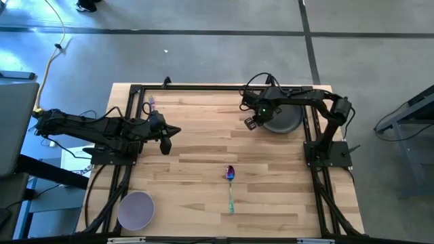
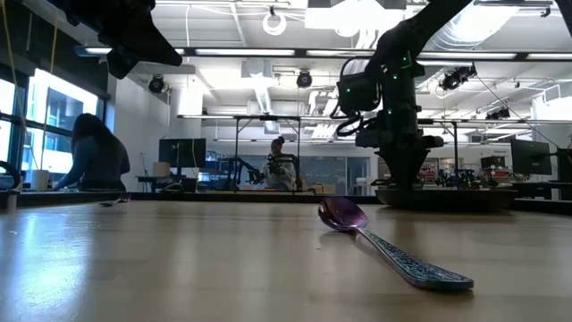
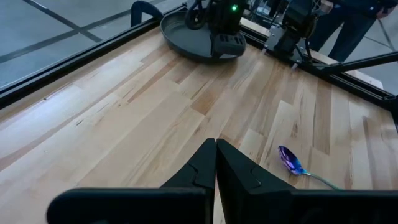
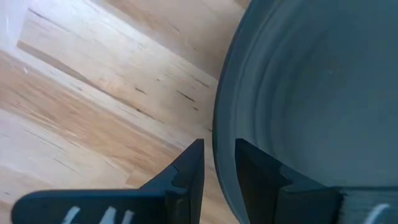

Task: Set table place
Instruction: Move the black plate to the top center of the table

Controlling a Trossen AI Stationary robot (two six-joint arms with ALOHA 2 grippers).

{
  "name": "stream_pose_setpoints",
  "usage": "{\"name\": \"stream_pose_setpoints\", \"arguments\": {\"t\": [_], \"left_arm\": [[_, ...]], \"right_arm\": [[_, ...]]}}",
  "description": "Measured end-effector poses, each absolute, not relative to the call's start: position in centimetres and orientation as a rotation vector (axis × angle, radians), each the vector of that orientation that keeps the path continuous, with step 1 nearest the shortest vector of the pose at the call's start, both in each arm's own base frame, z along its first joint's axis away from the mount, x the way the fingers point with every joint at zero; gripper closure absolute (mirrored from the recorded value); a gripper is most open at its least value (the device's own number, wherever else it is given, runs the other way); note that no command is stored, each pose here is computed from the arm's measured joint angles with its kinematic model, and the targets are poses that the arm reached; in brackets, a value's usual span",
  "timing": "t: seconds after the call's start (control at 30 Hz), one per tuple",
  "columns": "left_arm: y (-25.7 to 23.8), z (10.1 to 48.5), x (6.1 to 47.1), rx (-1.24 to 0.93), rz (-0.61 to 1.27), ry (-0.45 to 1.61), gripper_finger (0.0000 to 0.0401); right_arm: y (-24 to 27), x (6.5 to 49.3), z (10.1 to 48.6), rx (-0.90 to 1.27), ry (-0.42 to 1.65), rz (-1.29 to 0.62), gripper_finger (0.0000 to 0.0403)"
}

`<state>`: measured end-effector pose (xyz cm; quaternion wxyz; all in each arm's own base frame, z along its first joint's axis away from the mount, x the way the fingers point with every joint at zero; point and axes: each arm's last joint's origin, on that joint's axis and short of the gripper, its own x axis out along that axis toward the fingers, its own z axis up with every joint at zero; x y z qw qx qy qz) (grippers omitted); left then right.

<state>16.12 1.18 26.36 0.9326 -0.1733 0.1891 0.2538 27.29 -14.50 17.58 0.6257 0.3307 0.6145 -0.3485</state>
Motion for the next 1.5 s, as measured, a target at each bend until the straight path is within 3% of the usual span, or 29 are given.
{"name": "stream_pose_setpoints", "arguments": {"t": [0.53, 0.73, 0.9, 1.37, 1.5], "left_arm": [[1.2, 26.4, 16.1, -0.351, 0.527, 0.386, 0.0401], [1.2, 26.4, 16.1, -0.350, 0.530, 0.384, 0.0401], [1.2, 26.4, 16.1, -0.350, 0.531, 0.384, 0.0401], [1.2, 26.4, 16.1, -0.349, 0.537, 0.383, 0.0401], [1.2, 26.4, 16.1, -0.349, 0.537, 0.383, 0.0401]], "right_arm": [[-15.1, 27.6, 15.8, 0.745, 1.457, -0.787, 0.0322], [-15.3, 27.8, 15.8, 0.668, 1.443, -0.788, 0.0390], [-15.0, 28.4, 16.2, 0.585, 1.447, -0.709, 0.0399], [-10.5, 34.2, 25.0, 0.140, 1.362, -0.474, 0.0402], [-8.6, 35.6, 26.9, -0.040, 1.308, -0.322, 0.0403]]}}
